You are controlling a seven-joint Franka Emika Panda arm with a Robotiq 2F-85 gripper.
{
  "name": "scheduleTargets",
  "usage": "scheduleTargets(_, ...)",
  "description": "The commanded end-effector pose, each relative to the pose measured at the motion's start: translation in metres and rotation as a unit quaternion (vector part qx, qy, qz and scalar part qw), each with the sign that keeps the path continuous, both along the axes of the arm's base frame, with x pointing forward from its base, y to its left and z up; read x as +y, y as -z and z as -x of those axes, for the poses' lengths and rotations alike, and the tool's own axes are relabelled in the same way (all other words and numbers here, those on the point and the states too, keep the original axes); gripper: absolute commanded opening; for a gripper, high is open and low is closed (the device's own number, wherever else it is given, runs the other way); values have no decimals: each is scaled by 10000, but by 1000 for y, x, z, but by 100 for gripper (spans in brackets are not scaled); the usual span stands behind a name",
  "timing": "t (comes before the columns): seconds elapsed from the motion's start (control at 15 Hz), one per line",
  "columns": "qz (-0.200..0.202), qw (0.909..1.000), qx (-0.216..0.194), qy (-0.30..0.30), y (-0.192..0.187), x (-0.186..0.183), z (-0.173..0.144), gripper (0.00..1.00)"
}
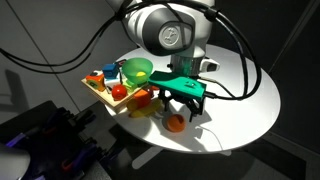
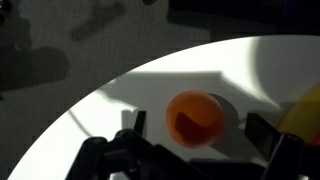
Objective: Put the orange in the box
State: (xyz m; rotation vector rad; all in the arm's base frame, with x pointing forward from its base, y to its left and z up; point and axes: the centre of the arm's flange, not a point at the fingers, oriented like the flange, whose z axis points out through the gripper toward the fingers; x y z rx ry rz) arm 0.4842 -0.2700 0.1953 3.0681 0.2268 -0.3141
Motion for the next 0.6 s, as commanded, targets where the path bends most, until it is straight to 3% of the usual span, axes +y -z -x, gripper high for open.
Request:
scheduleTargets(0.0,-44,9996,-145,-253,13,0,-6,100)
scheduleTargets(0.53,-14,9989,-282,-366,39,2,-8,100)
